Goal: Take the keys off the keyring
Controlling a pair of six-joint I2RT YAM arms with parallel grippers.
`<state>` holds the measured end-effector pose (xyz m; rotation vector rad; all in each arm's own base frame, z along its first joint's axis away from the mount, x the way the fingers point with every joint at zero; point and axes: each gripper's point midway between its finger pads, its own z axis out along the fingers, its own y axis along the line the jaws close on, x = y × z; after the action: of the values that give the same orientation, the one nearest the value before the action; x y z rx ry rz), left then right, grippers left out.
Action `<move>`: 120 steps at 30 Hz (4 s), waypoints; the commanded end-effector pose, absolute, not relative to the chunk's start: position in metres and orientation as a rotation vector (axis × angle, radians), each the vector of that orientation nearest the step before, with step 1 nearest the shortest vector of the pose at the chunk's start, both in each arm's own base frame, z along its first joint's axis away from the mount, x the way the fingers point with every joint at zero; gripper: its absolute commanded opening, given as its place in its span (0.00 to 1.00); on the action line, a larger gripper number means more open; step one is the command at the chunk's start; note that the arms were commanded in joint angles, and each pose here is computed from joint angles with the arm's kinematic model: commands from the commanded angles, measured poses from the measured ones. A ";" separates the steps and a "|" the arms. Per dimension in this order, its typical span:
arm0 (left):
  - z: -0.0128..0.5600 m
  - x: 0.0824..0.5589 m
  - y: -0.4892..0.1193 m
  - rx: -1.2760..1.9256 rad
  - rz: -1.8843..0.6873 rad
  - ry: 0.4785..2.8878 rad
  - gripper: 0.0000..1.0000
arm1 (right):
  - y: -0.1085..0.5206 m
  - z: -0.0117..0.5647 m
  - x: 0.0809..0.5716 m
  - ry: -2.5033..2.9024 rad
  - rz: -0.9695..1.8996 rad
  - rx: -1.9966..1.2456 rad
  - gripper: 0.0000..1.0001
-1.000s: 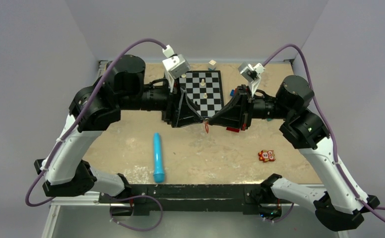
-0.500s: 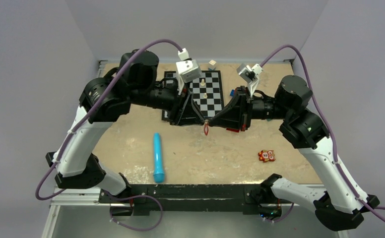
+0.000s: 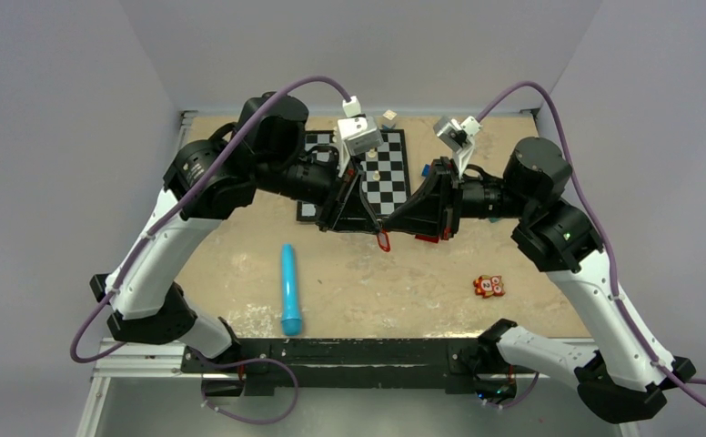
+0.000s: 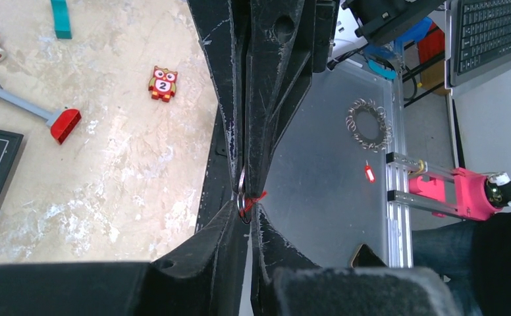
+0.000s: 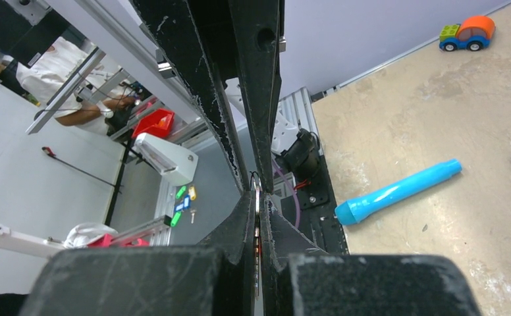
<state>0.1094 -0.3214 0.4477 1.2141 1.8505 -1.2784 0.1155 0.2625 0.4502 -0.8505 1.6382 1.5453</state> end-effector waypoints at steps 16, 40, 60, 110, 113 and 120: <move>0.467 0.098 -0.324 1.231 -1.386 1.749 0.00 | 0.261 0.475 0.099 1.497 1.613 -0.905 0.00; 0.522 0.114 -0.323 0.883 -1.440 1.610 0.00 | 0.272 0.533 0.122 1.302 1.619 -0.821 0.00; 0.527 0.117 -0.295 0.904 -1.265 1.580 0.68 | 0.266 0.515 0.120 1.363 1.558 -0.823 0.00; 0.471 0.110 -0.331 1.146 -1.387 1.733 0.30 | 0.258 0.468 0.114 1.568 1.499 -0.847 0.00; 0.471 0.110 -0.333 1.149 -1.398 1.734 0.24 | 0.258 0.469 0.115 1.562 1.497 -0.847 0.00; 0.472 0.108 -0.333 1.157 -1.406 1.731 0.00 | 0.259 0.469 0.116 1.559 1.502 -0.845 0.00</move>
<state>0.1119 -0.3304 0.4636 1.1420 1.7752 -1.3683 0.1149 0.2565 0.4610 -0.8306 1.6126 1.4954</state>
